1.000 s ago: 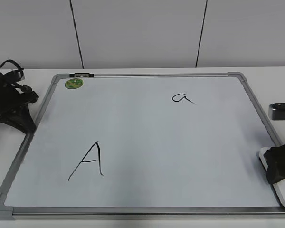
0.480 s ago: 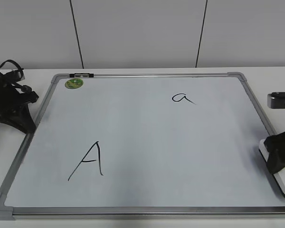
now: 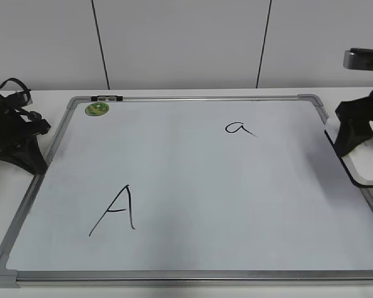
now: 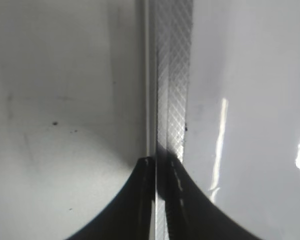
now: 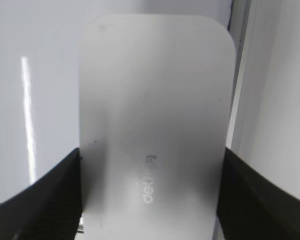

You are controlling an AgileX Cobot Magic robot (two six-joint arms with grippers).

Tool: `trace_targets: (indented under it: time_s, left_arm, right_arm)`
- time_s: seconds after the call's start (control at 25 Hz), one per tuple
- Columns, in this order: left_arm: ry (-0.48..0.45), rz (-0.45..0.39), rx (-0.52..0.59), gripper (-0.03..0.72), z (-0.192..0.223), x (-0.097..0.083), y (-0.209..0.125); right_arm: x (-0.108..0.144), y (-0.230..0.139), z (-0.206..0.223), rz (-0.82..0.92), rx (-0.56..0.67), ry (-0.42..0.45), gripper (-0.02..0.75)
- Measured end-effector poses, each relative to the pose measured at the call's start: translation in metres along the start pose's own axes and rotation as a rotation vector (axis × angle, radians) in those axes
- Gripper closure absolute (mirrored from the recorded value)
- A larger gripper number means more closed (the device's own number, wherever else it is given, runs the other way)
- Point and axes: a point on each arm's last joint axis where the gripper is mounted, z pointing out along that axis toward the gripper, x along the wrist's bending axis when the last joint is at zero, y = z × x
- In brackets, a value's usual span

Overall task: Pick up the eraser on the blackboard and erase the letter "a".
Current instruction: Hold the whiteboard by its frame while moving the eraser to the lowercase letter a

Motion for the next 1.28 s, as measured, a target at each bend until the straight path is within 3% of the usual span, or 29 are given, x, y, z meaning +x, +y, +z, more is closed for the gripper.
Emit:
trace_targets:
  time_s: [0.36, 0.76, 1.28]
  left_arm:
    - [0.0, 0.0, 0.001, 0.659, 0.0, 0.0, 0.0]
    - [-0.001, 0.0, 0.002, 0.659, 0.0, 0.0, 0.0]
    - [0.0, 0.001, 0.0, 0.659, 0.0, 0.0, 0.0]
  right_arm:
    - [0.003, 0.07, 0.0, -0.044, 0.009, 0.011, 0.206]
    - [0.055, 0.139, 0.049, -0.202, -0.052, -0.004, 0.206]
    - [0.054, 0.16, 0.116, -0.207, -0.006, -0.003, 0.206]
